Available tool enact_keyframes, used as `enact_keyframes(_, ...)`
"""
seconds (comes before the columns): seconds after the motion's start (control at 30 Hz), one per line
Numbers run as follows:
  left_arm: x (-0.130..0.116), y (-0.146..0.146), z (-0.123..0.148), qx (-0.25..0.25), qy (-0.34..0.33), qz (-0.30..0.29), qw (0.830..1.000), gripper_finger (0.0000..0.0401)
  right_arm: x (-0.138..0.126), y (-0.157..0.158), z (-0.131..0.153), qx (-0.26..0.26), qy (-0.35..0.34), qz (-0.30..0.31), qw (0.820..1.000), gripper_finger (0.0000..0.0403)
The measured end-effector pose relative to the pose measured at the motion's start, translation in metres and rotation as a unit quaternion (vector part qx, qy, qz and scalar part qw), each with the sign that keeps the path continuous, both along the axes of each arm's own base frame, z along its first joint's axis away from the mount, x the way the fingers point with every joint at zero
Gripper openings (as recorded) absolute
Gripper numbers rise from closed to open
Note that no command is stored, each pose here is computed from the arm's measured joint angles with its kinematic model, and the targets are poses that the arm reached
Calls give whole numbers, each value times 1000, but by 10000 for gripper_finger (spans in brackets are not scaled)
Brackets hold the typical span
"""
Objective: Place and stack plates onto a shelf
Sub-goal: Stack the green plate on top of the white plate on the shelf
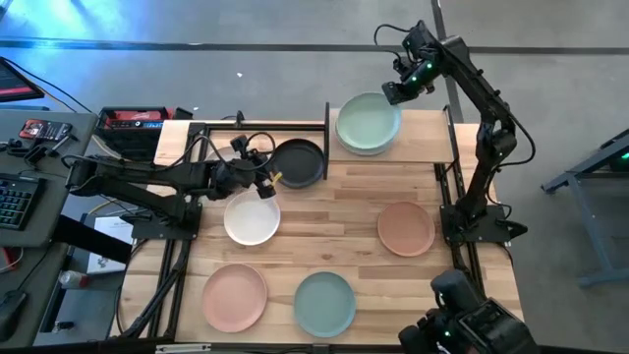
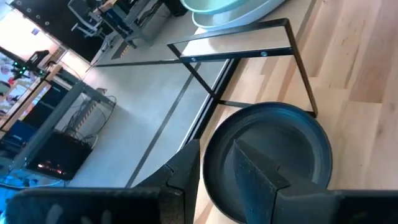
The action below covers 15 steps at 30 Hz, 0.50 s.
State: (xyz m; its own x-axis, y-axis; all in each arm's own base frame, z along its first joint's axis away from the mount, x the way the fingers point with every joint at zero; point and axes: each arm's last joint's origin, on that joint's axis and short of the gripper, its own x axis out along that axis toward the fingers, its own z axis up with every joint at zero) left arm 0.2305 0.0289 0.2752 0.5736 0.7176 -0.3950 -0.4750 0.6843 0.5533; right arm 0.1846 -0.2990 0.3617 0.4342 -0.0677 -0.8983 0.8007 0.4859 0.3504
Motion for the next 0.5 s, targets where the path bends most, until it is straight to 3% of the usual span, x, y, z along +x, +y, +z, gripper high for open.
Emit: enact_keyframes(0.5, -2, 14, 1, 0, -4, 29, 1000, 85, 4, 2, -5, -14, 22, 4, 1000, 3)
